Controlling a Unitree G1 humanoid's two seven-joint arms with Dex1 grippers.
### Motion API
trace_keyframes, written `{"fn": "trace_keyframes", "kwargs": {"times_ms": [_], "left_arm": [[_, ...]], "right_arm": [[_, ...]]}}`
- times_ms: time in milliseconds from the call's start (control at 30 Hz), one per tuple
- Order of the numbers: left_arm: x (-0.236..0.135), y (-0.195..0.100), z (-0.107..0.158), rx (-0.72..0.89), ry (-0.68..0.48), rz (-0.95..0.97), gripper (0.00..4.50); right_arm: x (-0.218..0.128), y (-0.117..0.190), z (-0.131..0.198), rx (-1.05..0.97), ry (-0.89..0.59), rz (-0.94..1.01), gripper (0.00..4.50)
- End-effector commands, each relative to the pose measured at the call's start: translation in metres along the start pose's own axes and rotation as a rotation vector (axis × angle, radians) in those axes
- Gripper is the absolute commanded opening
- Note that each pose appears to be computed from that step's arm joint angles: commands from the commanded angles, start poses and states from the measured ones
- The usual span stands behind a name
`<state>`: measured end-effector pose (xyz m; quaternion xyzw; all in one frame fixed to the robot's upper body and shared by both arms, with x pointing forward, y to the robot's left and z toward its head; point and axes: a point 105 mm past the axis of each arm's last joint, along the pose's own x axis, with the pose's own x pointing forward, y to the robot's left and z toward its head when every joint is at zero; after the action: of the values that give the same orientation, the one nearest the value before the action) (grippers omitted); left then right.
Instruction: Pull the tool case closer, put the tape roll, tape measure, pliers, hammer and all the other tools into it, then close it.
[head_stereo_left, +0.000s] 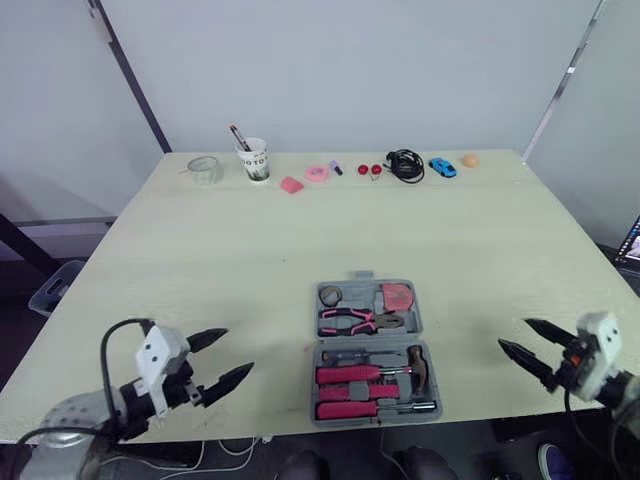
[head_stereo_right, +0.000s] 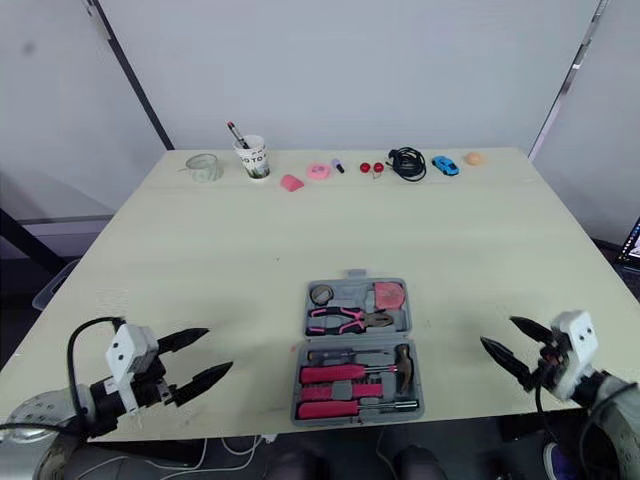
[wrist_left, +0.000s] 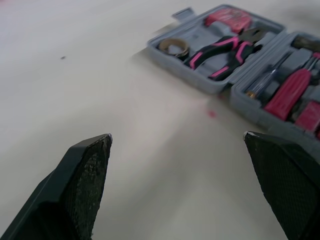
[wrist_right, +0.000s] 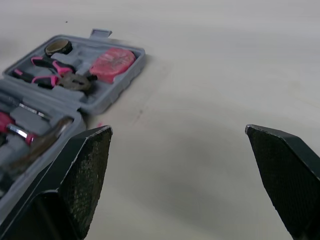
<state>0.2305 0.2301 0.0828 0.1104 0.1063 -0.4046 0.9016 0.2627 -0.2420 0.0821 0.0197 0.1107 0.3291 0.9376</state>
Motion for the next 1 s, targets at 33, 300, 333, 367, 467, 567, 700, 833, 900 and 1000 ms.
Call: {"fn": "trace_keyframes", "kwargs": {"times_ms": [33, 300, 333, 367, 467, 567, 700, 833, 900, 1000], "left_arm": [[0.022, -0.025, 0.017, 0.123, 0.013, -0.206, 4.48], [0.051, -0.052, 0.027, 0.171, 0.018, -0.433, 4.48], [0.058, -0.059, 0.027, 0.180, 0.023, -0.494, 4.48], [0.063, -0.065, 0.027, 0.187, 0.027, -0.537, 4.48], [0.074, -0.077, 0.022, 0.223, 0.047, -0.620, 4.48], [0.086, -0.083, 0.023, 0.242, 0.043, -0.644, 4.48], [0.098, -0.088, 0.027, 0.228, 0.020, -0.677, 3.97], [0.101, -0.090, 0.021, 0.223, 0.039, -0.693, 2.21], [0.102, -0.089, 0.017, 0.231, 0.057, -0.693, 1.54], [0.104, -0.086, 0.012, 0.231, 0.082, -0.683, 0.63]], "right_arm": [[0.025, 0.008, 0.011, 0.063, 0.039, 0.100, 4.50], [0.069, 0.008, 0.018, 0.140, 0.120, 0.189, 4.50], [0.081, 0.011, 0.016, 0.145, 0.156, 0.228, 4.50], [0.089, 0.014, 0.014, 0.148, 0.183, 0.254, 4.50], [0.104, 0.019, 0.010, 0.166, 0.238, 0.310, 4.50], [0.113, 0.017, 0.009, 0.162, 0.265, 0.326, 4.50], [0.129, 0.011, 0.011, 0.134, 0.277, 0.319, 4.50], [0.141, 0.014, 0.011, 0.175, 0.290, 0.339, 4.50], [0.144, 0.015, 0.011, 0.198, 0.297, 0.346, 4.50], [0.150, 0.015, 0.010, 0.230, 0.311, 0.343, 4.50]]}}
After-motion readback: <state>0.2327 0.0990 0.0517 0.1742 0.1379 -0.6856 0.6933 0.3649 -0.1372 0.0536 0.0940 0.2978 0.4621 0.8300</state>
